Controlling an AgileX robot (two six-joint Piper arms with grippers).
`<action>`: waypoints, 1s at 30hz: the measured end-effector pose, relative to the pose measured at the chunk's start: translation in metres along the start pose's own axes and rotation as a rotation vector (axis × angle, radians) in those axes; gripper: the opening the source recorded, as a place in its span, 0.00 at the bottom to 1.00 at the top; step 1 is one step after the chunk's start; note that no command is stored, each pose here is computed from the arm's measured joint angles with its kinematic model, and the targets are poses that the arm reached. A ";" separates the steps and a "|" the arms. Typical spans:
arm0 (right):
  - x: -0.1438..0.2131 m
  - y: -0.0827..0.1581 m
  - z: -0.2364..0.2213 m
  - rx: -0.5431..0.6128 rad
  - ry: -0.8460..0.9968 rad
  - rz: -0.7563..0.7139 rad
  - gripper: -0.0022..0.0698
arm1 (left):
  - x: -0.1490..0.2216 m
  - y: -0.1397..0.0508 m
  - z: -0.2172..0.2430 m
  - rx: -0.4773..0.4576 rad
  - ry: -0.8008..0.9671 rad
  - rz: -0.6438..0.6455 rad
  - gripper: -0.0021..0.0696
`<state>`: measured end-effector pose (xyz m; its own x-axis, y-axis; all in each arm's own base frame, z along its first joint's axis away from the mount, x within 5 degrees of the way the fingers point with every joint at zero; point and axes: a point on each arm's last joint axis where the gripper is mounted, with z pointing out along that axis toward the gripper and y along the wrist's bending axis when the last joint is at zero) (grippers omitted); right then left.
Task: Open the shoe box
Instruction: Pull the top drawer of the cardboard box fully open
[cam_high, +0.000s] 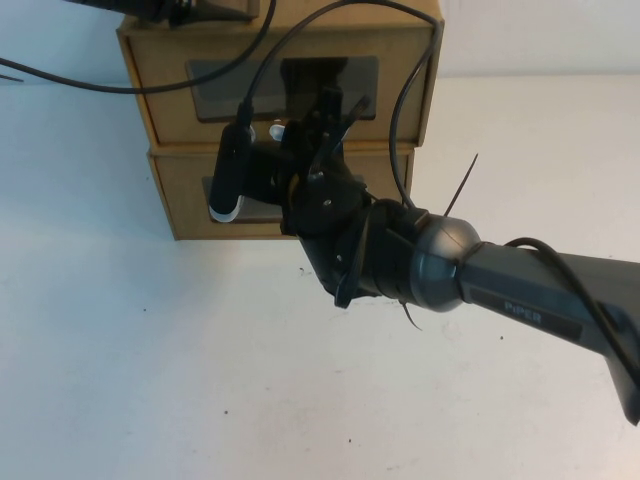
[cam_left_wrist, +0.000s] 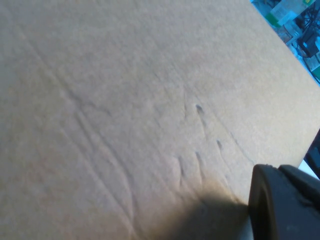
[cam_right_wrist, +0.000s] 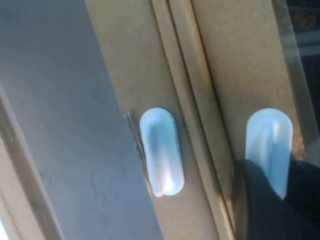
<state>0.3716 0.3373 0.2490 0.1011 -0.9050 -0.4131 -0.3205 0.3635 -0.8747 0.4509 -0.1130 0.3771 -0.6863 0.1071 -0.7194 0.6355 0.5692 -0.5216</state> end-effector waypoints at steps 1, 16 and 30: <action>0.000 0.000 0.000 0.000 0.000 0.000 0.18 | 0.001 0.002 0.001 0.001 0.003 -0.002 0.02; 0.003 0.006 -0.025 -0.026 -0.016 -0.160 0.18 | 0.001 0.005 0.004 0.010 0.006 -0.019 0.02; -0.007 0.027 -0.098 -0.068 -0.039 -0.235 0.17 | 0.002 0.005 0.004 0.012 0.007 -0.022 0.02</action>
<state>0.2695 0.3318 0.2530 0.2158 -0.9534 -0.2109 -0.3467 0.1271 -0.9293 0.4544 -0.1133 0.3716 -0.7025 0.1004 -0.7046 0.6246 0.5615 -0.5428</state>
